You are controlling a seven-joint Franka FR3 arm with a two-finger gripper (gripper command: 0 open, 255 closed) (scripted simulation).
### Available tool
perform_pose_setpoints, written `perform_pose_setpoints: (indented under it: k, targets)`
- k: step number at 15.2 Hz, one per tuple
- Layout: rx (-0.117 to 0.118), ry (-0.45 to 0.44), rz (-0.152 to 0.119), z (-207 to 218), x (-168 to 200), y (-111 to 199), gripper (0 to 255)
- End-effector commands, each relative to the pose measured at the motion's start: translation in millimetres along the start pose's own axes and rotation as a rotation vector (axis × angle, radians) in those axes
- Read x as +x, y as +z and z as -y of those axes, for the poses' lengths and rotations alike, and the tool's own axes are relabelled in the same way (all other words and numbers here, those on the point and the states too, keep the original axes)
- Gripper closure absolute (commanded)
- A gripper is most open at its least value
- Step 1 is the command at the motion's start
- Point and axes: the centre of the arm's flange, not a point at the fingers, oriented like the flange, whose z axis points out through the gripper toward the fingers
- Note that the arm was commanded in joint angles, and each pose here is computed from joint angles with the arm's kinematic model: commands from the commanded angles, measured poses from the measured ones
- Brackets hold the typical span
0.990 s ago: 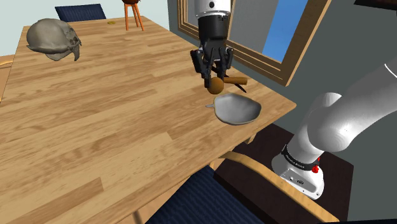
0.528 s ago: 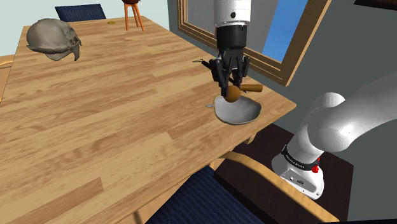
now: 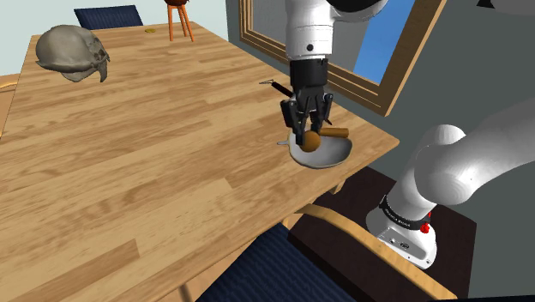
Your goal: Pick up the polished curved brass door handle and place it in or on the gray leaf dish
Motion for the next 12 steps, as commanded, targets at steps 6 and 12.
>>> perform_pose_setpoints:
  k: [6, 12]
  targets:
    - [0.000, 0.000, -0.001, -3, 8, 20, 255]
    - [0.000, 0.000, -0.001, -3, 8, 20, 0]
